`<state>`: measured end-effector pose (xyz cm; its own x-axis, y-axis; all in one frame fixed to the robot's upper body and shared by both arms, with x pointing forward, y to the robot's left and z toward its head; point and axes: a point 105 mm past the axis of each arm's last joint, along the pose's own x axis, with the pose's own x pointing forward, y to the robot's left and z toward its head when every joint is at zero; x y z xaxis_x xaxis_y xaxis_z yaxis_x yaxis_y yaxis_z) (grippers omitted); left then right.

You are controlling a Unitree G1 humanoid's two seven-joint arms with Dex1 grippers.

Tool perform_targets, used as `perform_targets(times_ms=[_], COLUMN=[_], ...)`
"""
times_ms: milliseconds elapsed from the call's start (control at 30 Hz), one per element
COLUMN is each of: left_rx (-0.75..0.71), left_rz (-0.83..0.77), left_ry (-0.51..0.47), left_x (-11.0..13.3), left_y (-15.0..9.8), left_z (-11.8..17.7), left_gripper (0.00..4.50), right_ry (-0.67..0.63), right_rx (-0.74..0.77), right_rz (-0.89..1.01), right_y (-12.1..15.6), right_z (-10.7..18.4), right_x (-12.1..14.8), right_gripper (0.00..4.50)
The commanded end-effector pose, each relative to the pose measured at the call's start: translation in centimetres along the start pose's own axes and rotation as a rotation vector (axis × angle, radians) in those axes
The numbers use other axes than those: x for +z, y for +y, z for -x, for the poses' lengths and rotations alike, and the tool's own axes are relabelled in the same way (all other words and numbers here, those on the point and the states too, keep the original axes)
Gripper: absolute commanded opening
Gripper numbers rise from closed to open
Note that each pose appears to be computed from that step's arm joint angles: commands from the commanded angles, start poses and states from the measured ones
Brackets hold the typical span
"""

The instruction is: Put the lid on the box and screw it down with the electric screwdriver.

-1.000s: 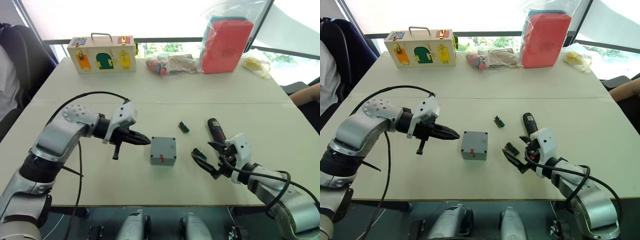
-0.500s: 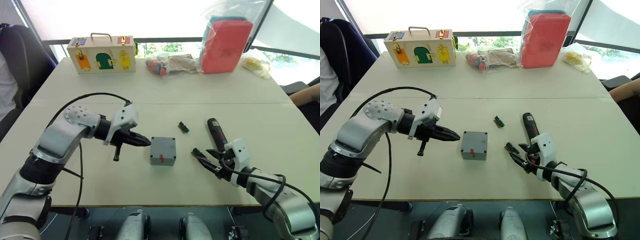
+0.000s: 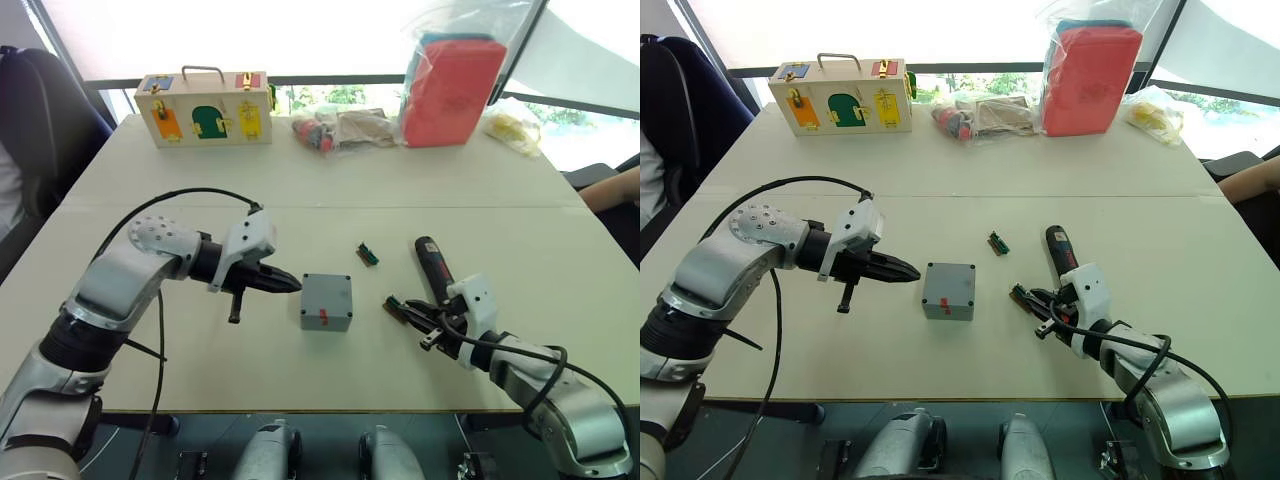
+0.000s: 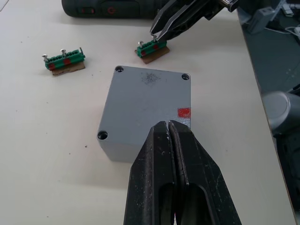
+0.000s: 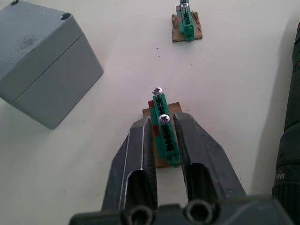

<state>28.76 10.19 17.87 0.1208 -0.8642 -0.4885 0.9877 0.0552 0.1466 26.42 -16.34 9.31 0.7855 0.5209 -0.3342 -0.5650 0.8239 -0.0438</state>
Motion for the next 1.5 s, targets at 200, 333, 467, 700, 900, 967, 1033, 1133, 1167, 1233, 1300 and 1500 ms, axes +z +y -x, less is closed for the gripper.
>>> perform_targets(times_ms=[200,333,467,700,900,967,1033,1133,1167,1233,1300,1500], left_rx=[0.023,0.028,0.034,0.048,0.086,0.097,0.104,0.114,0.114,0.109,0.107,0.141], left_rz=[-0.045,-0.044,-0.040,-0.031,0.024,0.041,0.050,0.067,0.074,0.089,0.108,0.149], left_ry=[-0.017,-0.017,-0.016,-0.017,-0.058,-0.077,-0.088,-0.099,-0.102,-0.100,-0.089,-0.082], left_x=[0.7,0.7,0.5,0.3,0.1,0.2,0.2,0.2,0.2,0.1,-0.3,-0.9], left_y=[0.1,0.1,0.3,0.7,1.5,1.7,1.9,2.0,1.9,1.5,1.1,0.6], left_z=[0.2,0.2,0.2,0.3,1.0,1.2,1.3,1.7,2.0,2.3,2.5,2.8], left_gripper=[0.00,0.00,0.00,0.00,0.00,0.00,0.00,0.00,0.00,0.00,0.00,0.00], right_ry=[-0.040,-0.043,-0.044,-0.064,-0.113,-0.123,-0.126,-0.168,-0.195,-0.231,-0.253,-0.253], right_rx=[-0.001,0.001,0.008,0.019,0.026,0.026,0.025,0.040,0.060,0.105,0.155,0.214], right_rz=[0.012,0.012,0.013,0.017,0.029,0.034,0.038,0.055,0.061,0.072,0.085,0.101], right_y=[0.0,-0.1,0.1,0.2,0.4,0.4,0.3,0.6,1.0,1.9,2.9,3.6], right_z=[-0.2,-0.2,-0.3,-0.2,0.5,0.8,1.0,1.0,0.8,0.1,-1.0,-3.2], right_x=[0.8,0.7,0.7,1.3,3.0,3.5,3.8,5.1,6.0,7.2,8.1,8.4], right_gripper=[0.98,0.43,0.05,0.05,0.05,0.05,0.05,0.05,0.05,0.05,0.05,0.05])
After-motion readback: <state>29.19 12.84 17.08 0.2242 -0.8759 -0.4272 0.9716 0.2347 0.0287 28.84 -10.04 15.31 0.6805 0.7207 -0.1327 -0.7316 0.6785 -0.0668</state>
